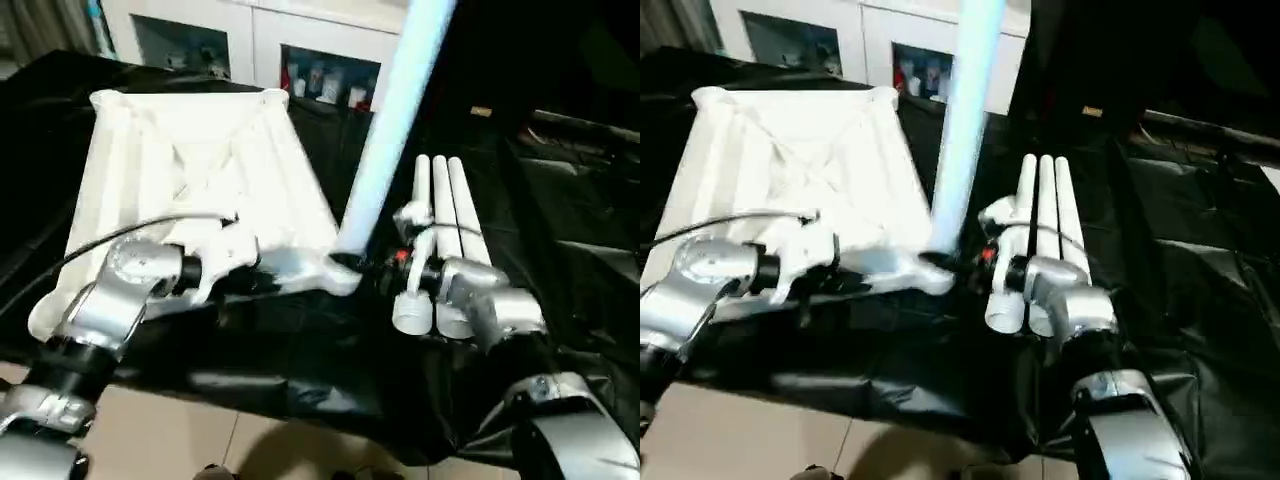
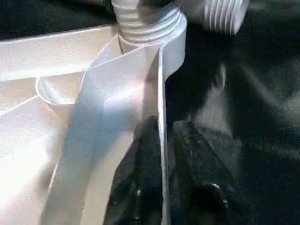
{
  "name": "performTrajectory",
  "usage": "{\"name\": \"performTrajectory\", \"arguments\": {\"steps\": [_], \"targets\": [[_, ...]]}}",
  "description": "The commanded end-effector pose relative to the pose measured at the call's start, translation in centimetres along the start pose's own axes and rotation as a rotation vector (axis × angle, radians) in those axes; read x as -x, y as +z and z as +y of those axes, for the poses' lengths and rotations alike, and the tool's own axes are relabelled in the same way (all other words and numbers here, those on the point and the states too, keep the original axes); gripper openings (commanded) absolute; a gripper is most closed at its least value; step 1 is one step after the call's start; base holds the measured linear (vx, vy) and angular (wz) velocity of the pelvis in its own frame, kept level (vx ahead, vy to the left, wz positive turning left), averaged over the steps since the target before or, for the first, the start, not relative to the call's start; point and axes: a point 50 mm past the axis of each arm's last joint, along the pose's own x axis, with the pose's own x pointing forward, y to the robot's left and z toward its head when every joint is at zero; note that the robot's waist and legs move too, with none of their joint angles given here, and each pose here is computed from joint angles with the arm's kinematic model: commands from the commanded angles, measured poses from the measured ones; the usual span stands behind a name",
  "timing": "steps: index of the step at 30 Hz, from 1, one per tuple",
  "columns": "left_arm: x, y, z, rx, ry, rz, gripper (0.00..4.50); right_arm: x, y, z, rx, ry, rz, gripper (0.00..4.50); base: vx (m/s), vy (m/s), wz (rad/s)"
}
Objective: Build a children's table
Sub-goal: Insert table leg to table base
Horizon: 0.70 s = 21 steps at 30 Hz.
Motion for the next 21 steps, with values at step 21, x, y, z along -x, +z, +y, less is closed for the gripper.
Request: {"name": "performTrajectory", "arguments": {"steps": [21], "targets": [[-2.9,0.2,1.1,0.02,0.106,-0.053,2.23,-1.1,-1.6,-0.2,-0.084,-0.118,-0.1,2.65,0.0,0.0,0.0]]}}
